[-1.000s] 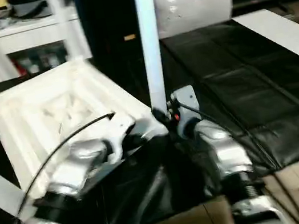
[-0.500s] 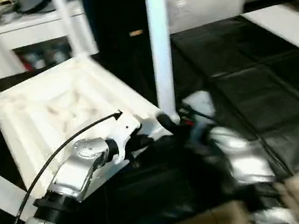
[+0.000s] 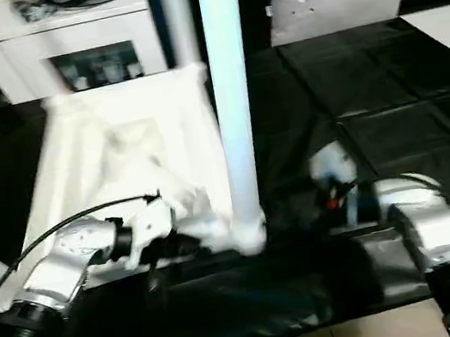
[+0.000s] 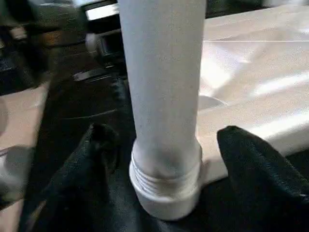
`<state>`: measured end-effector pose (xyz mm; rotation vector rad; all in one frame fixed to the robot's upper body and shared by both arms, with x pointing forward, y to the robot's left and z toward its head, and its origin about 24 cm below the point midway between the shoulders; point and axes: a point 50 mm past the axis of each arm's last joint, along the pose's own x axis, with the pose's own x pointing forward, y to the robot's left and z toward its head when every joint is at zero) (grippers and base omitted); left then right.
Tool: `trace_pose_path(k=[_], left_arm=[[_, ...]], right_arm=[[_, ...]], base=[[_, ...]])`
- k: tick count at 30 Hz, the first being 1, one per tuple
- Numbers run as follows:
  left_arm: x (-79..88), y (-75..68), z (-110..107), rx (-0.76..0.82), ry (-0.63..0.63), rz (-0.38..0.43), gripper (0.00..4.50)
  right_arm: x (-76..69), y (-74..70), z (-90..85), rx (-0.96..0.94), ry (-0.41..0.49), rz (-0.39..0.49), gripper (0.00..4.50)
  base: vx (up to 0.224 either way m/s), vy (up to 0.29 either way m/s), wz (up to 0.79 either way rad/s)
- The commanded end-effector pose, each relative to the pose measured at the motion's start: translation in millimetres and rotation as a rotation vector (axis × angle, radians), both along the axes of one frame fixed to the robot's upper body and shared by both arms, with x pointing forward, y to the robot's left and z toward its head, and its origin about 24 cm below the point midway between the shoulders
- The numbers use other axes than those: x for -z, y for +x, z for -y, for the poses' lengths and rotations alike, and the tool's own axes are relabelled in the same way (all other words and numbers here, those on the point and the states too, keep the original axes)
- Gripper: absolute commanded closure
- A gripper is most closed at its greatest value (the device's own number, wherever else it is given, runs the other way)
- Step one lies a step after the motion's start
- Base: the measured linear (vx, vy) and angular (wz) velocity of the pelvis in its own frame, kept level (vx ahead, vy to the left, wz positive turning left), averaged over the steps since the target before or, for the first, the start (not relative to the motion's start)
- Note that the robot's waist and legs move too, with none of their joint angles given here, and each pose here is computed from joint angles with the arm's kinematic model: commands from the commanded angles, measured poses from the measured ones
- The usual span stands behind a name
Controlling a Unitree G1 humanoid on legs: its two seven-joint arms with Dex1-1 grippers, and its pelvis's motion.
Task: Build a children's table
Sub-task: Rotate leg to tighten
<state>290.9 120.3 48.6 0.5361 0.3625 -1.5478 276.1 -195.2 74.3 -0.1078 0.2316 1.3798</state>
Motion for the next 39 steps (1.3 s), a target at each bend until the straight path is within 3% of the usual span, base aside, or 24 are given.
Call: trace_pose_path(k=[1, 8, 14, 20, 23, 26, 29, 33, 37, 38, 39], left_arm=[[5.0, -8.6, 9, 0.149, 0.055, -0.024, 4.50], [3.4, -8.7, 18, 0.204, 0.055, -0.014, 4.50], [5.0, -8.6, 17, 0.195, 0.057, -0.007, 4.50], [6.4, -5.9, 16, 0.047, 0.013, -0.088, 4.50], [5.9, -5.5, 18, -0.045, -0.027, -0.139, 4.50], [5.8, -3.7, 25, -0.164, -0.069, -0.161, 4.50], [4.8, 1.6, 35, -0.284, -0.082, -0.143, 4.50], [-0.7, 8.6, 49, -0.394, -0.097, -0.129, 4.50], [-8.4, 18.7, 60, -0.527, -0.124, -0.112, 4.50], [-12.1, 22.5, 69, -0.582, -0.148, -0.098, 4.50], [-12.8, 22.7, 70, -0.585, -0.156, -0.093, 4.50]], right_arm=[[-3.2, 0.3, -3.9, -0.069, -0.013, -0.013, 1.28], [3.9, 3.8, -17.4, -0.135, -0.014, -0.052, 1.85], [4.4, 5.0, -18.7, -0.142, -0.001, -0.075, 2.37], [5.9, -0.5, -20.9, -0.117, 0.053, -0.111, 2.54], [12.4, 0.4, -26.6, -0.021, 0.048, -0.133, 2.54], [22.6, 13.5, -36.4, 0.220, 0.019, -0.134, 2.55], [28.0, 27.2, -48.3, 0.441, -0.010, -0.106, 2.55], [35.0, 37.2, -57.0, 0.657, -0.040, -0.139, 2.55], [34.3, 43.6, -69.3, 0.806, 0.027, -0.164, 2.55], [32.1, 47.5, -80.7, 0.866, 0.062, -0.136, 2.00], [32.0, 47.6, -82.8, 0.869, 0.064, -0.131, 2.00]], base=[[0.000, 0.000, 0.00], [0.000, 0.000, 0.00], [0.000, 0.000, 0.00], [0.000, 0.000, 0.00], [0.000, 0.000, 0.00], [0.000, 0.000, 0.00], [-0.014, 0.005, -0.07], [-0.020, 0.009, -0.09], [0.000, 0.000, 0.00], [0.000, 0.000, 0.00], [0.000, 0.000, 0.00]])
